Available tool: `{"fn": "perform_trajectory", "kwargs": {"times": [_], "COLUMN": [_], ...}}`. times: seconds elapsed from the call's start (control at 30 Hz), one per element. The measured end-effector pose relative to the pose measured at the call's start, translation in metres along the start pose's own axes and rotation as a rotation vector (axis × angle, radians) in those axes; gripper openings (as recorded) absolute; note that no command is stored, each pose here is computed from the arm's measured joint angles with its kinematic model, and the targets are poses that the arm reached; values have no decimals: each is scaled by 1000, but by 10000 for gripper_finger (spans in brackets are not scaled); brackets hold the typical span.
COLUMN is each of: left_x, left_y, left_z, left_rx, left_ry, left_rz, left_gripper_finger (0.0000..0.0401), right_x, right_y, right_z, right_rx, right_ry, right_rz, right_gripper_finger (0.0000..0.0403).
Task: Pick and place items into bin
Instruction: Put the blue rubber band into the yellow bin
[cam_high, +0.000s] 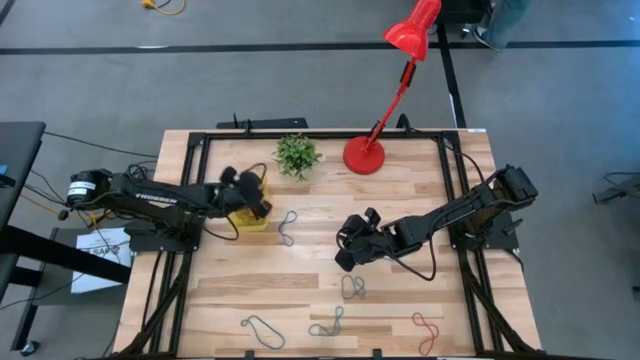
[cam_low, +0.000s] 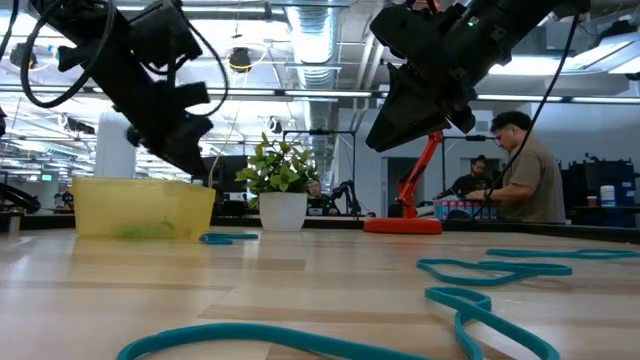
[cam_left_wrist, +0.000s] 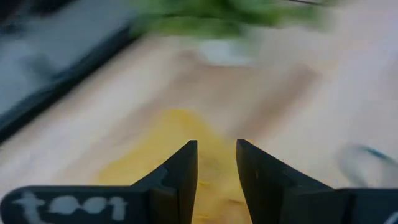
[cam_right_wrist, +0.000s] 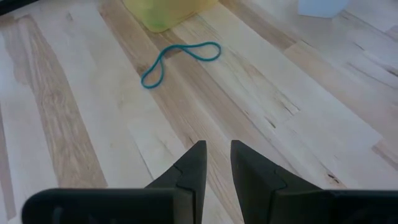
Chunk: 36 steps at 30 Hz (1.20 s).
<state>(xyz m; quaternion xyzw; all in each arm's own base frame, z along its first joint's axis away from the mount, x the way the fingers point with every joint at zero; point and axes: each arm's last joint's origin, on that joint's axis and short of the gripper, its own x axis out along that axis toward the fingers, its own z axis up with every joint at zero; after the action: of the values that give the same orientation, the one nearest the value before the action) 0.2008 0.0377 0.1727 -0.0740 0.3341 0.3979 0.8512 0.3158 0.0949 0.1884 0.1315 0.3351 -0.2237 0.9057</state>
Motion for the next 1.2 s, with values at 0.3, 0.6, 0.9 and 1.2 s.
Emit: {"fn": "perform_trajectory", "kwargs": {"times": [0.3,0.6,0.9,1.2], "left_x": [-22,-23,13,24], "left_y": [-38,-63,-89,-106], "left_z": [9,-8,-22,18], "left_rx": [149,95,104,236], "left_ry": [-140,-68,-25,274], "left_rz": [-454,-532,-398,-217], "left_gripper_finger": [102,102,102,102], "right_x": [0,0,1,1], "right_y": [0,-1,-1,-2], "right_z": [0,0,1,1], "right_rx": [-2,0,5,4], "right_ry": [0,0,-1,0], "right_rz": [0,-2,-5,-6], "right_gripper_finger": [67,67,67,67]}}
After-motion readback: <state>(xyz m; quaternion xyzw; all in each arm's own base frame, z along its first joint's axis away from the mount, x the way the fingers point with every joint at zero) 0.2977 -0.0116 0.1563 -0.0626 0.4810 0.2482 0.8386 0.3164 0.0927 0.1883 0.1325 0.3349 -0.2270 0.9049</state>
